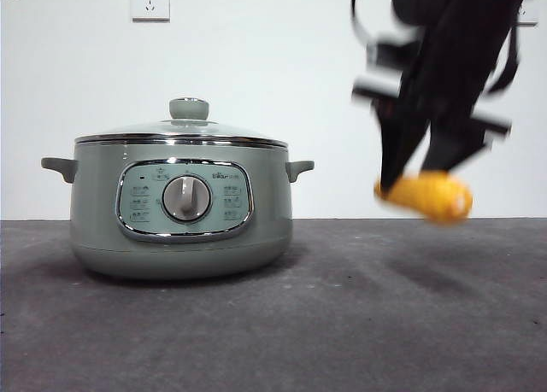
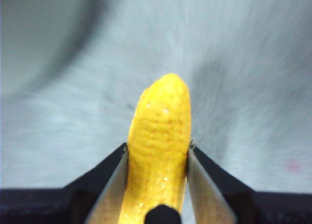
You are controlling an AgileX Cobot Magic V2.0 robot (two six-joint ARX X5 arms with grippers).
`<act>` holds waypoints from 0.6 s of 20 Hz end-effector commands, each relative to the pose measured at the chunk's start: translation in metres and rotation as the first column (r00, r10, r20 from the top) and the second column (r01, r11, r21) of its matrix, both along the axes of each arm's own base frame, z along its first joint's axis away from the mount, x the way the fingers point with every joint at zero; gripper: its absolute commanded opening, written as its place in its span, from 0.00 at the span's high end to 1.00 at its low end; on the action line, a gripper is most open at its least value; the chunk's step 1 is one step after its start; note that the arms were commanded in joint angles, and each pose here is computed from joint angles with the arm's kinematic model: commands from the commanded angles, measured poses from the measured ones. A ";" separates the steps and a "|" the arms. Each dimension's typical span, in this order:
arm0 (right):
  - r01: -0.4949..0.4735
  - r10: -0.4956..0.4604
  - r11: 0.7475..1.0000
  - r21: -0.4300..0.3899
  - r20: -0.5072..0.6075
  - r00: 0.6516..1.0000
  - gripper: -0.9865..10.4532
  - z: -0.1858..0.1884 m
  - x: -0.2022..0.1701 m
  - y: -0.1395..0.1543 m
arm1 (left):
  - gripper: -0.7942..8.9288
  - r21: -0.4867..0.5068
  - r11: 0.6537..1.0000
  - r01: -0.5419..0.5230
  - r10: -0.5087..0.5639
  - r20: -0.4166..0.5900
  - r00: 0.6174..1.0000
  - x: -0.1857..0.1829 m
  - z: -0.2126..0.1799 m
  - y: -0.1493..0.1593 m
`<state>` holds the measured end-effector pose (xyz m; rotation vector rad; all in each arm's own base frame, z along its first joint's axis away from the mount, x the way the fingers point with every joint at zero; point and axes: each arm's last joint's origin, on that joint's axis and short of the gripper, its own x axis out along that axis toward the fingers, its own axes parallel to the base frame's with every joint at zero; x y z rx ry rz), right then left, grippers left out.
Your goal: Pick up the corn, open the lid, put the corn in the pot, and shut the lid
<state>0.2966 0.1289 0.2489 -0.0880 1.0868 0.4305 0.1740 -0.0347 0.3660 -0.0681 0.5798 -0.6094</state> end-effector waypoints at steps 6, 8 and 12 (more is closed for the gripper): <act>-0.033 -0.002 0.993 0.113 0.297 0.955 0.93 0.100 -0.076 -0.032 | 0.21 0.134 0.991 0.013 -0.016 0.020 1.000 0.081 0.017 -0.044; -0.037 -0.006 0.991 0.125 0.326 0.945 0.93 0.111 -0.094 -0.039 | 0.21 0.179 0.984 0.018 -0.020 0.011 1.000 0.103 0.012 -0.059; -0.040 -0.008 0.990 0.132 0.343 0.939 0.93 0.123 -0.119 -0.050 | 0.21 0.250 0.968 0.027 -0.025 -0.015 1.000 0.138 -0.009 -0.082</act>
